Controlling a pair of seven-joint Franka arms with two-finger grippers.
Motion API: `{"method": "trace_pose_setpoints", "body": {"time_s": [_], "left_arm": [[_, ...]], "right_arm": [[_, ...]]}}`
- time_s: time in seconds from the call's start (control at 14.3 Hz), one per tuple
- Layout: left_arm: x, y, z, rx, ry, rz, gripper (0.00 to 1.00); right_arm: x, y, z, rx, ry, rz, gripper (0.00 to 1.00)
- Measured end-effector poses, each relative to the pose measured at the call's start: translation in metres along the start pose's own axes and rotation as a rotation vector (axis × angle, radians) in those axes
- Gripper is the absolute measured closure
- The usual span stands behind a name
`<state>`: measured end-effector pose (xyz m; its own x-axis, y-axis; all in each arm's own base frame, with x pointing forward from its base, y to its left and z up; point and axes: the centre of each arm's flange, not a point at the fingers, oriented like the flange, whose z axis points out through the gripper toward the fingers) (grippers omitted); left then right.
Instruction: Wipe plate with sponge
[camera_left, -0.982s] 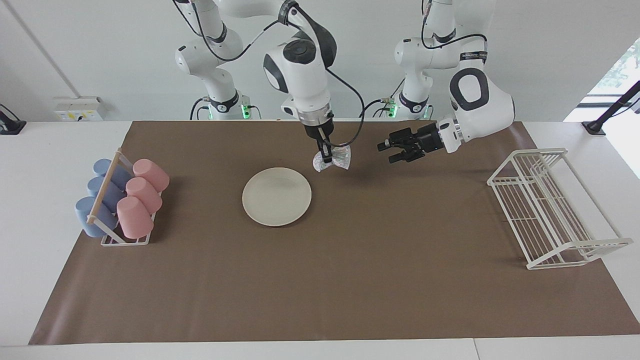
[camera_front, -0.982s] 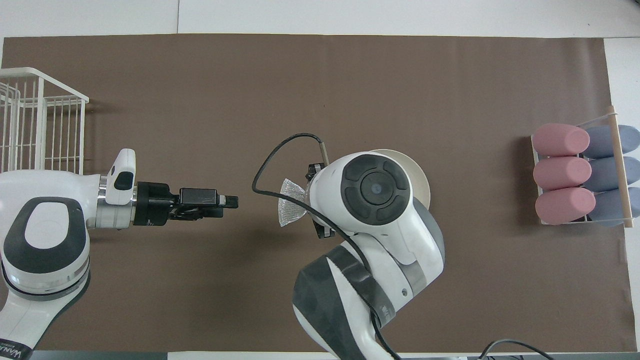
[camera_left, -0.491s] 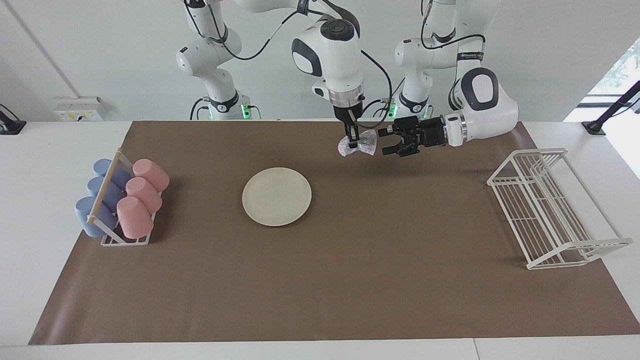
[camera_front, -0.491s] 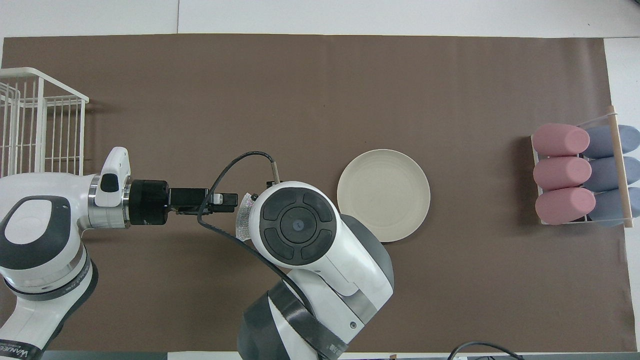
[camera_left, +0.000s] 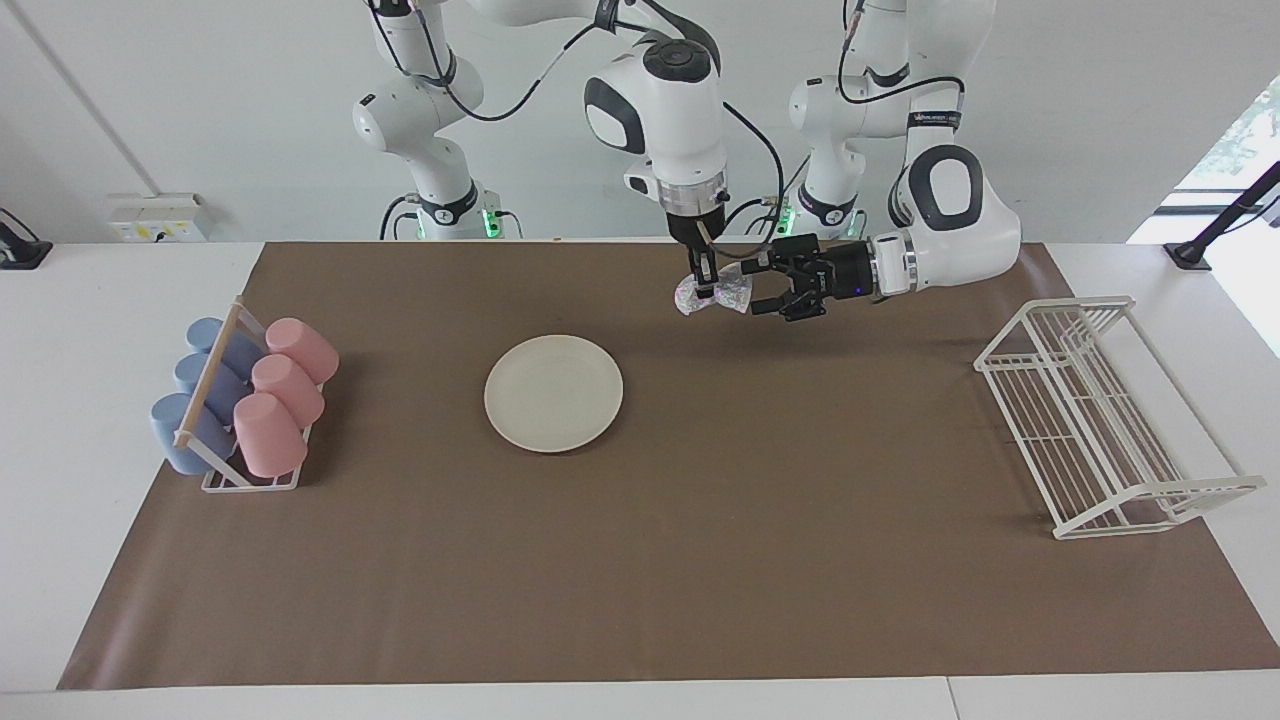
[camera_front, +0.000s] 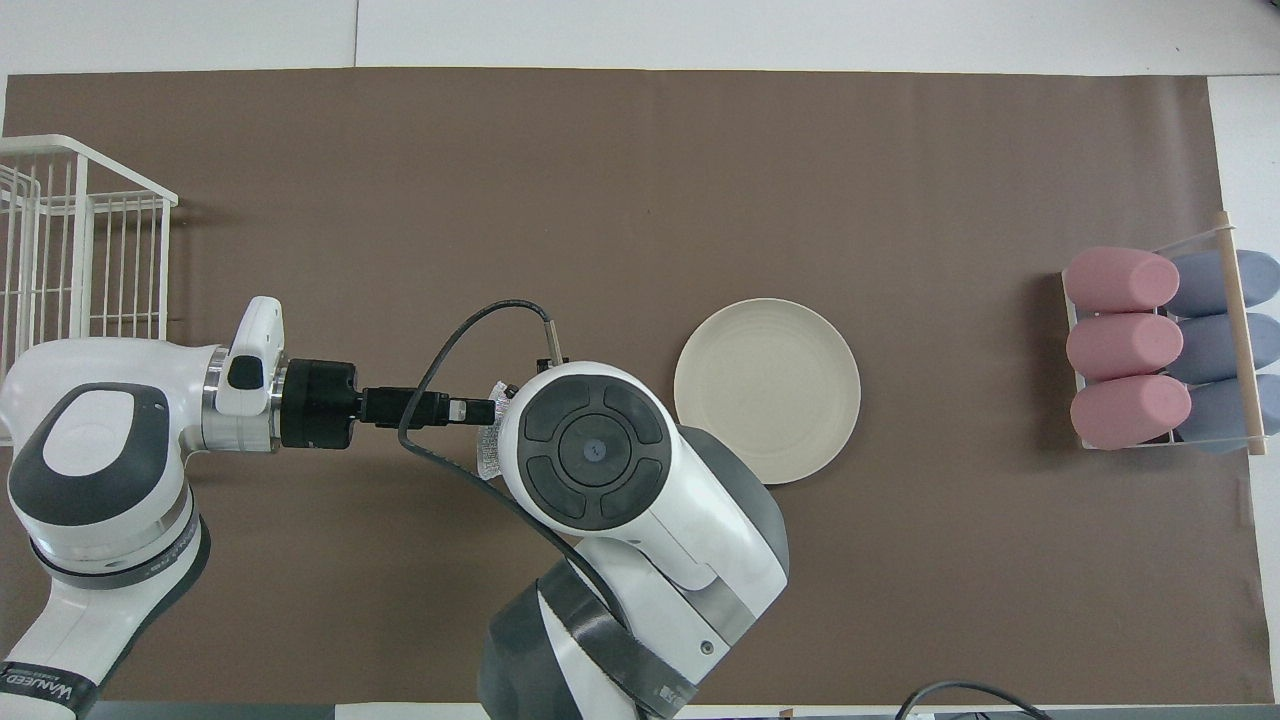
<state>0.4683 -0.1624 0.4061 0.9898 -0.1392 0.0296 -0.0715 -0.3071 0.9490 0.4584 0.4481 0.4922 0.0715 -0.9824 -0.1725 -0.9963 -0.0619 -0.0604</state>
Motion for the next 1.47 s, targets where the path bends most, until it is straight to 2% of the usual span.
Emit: {"method": "trace_pose_setpoints", "body": {"time_s": [0.49, 0.56, 0.91, 0.98, 1.33, 1.47], "left_arm": [[-0.001, 0.005, 0.02, 0.01, -0.03, 0.008, 0.89], [-0.001, 0.005, 0.02, 0.01, -0.03, 0.005, 0.95], [-0.001, 0.005, 0.02, 0.01, -0.029, -0.007, 0.95], [-0.001, 0.005, 0.019, 0.01, -0.028, -0.008, 0.95], [-0.001, 0.004, 0.018, 0.01, -0.025, -0.009, 0.95], [0.0, 0.004, 0.017, 0.01, -0.023, -0.01, 0.95]], "right_arm": [[0.002, -0.002, 0.0, 0.001, 0.003, 0.003, 0.91], [0.002, -0.002, 0.0, 0.002, 0.003, 0.003, 0.91], [0.002, -0.002, 0.0, 0.002, 0.003, 0.001, 0.91], [0.003, -0.003, 0.0, 0.001, 0.004, -0.013, 0.85], [0.025, -0.013, -0.008, 0.0, 0.015, -0.099, 0.36], [0.056, -0.021, -0.021, -0.023, 0.037, -0.24, 0.1]]}}
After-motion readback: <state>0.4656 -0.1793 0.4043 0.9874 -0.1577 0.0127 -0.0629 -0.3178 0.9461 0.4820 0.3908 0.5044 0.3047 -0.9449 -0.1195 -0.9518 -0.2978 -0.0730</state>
